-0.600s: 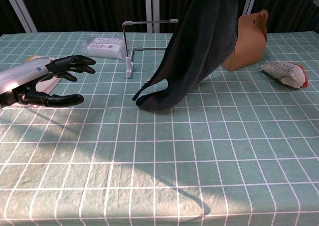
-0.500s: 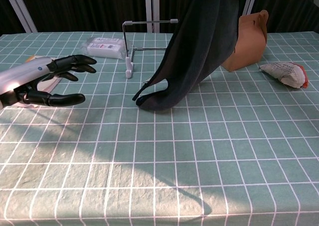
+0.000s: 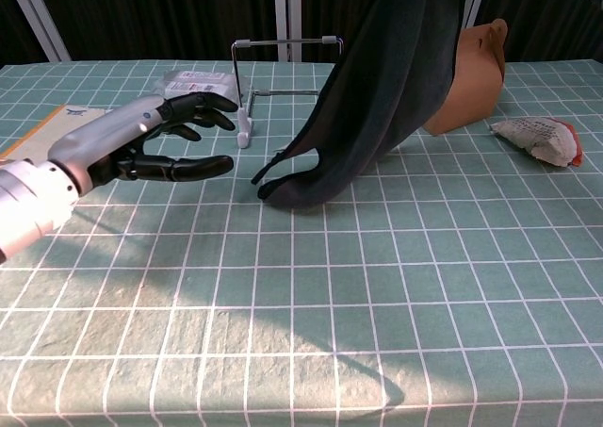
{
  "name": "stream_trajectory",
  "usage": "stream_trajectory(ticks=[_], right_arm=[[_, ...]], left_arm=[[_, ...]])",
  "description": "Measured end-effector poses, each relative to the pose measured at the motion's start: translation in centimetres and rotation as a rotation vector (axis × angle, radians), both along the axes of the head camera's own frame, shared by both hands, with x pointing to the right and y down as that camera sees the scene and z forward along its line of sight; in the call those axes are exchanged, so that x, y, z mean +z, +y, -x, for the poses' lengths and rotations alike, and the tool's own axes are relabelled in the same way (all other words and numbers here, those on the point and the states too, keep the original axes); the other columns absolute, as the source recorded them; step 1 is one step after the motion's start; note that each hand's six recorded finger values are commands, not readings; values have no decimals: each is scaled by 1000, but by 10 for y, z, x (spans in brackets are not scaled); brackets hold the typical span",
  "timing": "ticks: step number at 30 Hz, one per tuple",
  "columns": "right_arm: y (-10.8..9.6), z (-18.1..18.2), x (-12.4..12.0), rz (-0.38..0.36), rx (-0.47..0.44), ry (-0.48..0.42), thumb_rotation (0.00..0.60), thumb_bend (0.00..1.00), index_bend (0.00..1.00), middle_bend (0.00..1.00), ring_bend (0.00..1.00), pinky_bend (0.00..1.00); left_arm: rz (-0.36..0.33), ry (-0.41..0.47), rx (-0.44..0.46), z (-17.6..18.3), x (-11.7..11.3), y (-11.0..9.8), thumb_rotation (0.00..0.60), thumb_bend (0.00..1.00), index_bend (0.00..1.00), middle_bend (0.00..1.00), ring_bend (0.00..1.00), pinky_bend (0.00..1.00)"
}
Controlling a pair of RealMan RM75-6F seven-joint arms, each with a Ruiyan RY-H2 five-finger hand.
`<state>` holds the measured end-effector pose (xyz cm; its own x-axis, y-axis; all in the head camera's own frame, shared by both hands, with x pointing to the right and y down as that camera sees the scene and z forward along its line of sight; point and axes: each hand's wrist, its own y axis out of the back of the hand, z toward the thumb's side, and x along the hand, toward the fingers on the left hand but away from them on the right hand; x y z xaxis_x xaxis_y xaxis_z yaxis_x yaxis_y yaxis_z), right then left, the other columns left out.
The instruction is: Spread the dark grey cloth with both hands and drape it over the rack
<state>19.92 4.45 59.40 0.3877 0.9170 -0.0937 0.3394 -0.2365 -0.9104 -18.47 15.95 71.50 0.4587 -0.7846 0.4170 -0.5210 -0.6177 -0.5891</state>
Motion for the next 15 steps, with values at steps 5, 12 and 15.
stream_trajectory(ticks=[5, 12, 15], right_arm=[[0, 1, -3, -2, -2, -4, 600, 527, 1000, 173, 0, 0], [-3, 0, -2, 11, 1, 0, 600, 526, 1000, 169, 0, 0], [-5, 0, -3, 11, 1, -3, 600, 527, 1000, 168, 0, 0]], left_arm=[[-43, -12, -36, -16, 9, -7, 306, 78, 243, 231, 178, 206], [-104, -22, -77, -30, 20, -17, 332, 100, 257, 246, 188, 209], [-117, -22, -90, -35, 24, -18, 332, 100, 265, 253, 193, 209]])
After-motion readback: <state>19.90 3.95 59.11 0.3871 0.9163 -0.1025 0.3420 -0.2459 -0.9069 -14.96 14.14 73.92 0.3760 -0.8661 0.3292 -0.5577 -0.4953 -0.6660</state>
